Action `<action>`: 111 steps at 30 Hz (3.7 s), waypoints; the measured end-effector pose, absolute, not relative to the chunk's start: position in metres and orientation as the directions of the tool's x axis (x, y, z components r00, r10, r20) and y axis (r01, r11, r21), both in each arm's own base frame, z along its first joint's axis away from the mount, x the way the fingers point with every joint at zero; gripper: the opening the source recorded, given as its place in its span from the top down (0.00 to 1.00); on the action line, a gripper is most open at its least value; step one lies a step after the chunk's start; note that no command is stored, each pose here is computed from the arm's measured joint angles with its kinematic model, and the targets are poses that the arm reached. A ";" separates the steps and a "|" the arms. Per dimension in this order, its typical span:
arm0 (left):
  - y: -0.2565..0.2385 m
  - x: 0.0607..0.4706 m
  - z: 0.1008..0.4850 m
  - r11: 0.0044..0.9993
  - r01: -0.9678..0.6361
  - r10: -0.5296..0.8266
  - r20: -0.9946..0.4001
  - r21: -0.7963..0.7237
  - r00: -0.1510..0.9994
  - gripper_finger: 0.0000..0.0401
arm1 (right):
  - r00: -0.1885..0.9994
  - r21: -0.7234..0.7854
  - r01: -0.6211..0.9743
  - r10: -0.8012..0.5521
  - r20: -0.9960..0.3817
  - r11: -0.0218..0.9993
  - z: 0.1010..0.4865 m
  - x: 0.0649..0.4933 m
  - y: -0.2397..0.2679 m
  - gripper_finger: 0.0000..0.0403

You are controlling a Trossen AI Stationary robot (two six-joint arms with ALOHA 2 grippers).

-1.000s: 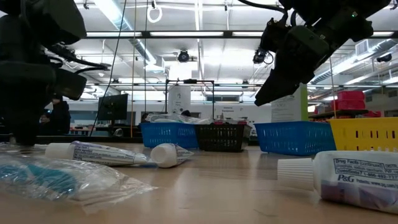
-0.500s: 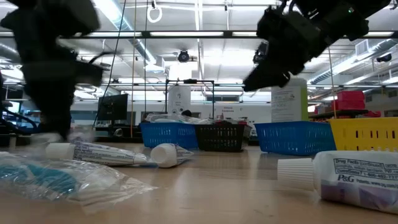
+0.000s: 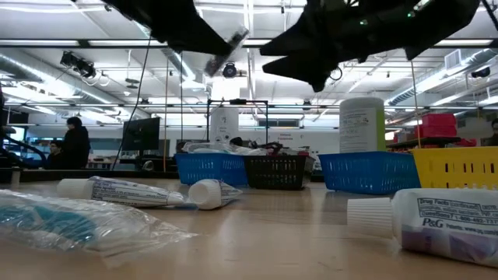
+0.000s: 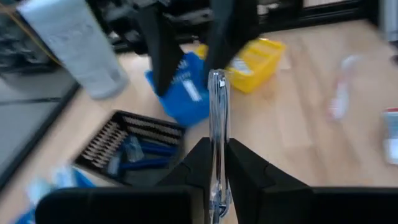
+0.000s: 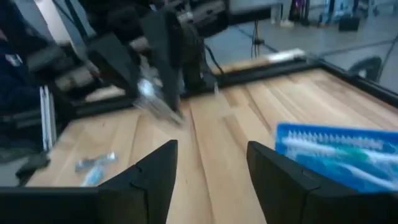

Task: Pick & Place Travel size toiletries
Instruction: Put the top nail cutter into the right blue basket, then put the bottom right toothpaste into the yellow basket

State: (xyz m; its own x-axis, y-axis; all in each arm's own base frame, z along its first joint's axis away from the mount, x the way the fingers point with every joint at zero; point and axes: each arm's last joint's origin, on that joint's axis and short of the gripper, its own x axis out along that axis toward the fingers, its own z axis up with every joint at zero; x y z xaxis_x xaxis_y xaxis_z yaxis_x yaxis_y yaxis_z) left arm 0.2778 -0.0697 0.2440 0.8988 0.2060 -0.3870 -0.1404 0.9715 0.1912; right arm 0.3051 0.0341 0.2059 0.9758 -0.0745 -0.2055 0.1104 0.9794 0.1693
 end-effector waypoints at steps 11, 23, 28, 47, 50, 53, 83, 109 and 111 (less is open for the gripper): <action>-0.063 0.307 0.221 0.959 -0.170 0.255 -0.432 0.226 0.865 0.89 | 0.992 0.107 0.007 0.006 -0.128 0.994 0.191 0.334 0.039 0.56; -0.062 0.305 0.223 0.950 -0.191 0.282 -0.427 0.246 0.859 0.88 | 0.988 0.092 0.049 -0.034 -0.152 0.995 0.189 0.334 0.037 0.75; -0.062 0.305 0.223 0.953 -0.205 0.284 -0.429 0.222 0.858 0.85 | 0.988 0.090 0.049 -0.035 -0.151 0.995 0.189 0.334 0.037 0.87; -0.061 0.305 0.223 0.956 -0.240 0.290 -0.433 0.166 0.854 0.63 | 0.867 -0.009 0.222 -0.202 -0.455 0.975 0.212 0.289 0.028 0.91; -0.061 0.305 0.223 0.957 -0.246 0.290 -0.433 0.154 0.854 0.63 | 0.792 -0.005 0.313 -0.264 -0.551 0.950 0.223 0.262 0.023 0.91; -0.061 0.305 0.223 0.957 -0.246 0.290 -0.432 0.155 0.854 0.64 | 0.711 0.011 0.405 -0.308 -0.632 0.914 0.230 0.235 0.019 0.91; -0.062 0.305 0.223 0.965 -0.233 0.263 -0.435 0.122 0.861 0.65 | 0.712 0.238 0.633 -0.433 -0.554 0.737 0.172 0.201 0.003 0.65; -0.062 0.305 0.223 0.966 -0.230 0.260 -0.439 0.121 0.860 0.65 | 0.921 0.089 0.026 0.011 -0.390 0.996 0.251 0.290 0.086 0.56; -0.062 0.305 0.222 0.968 -0.223 0.253 -0.442 0.118 0.861 0.65 | 0.893 0.082 0.002 0.036 -0.449 0.997 0.238 0.294 0.088 0.55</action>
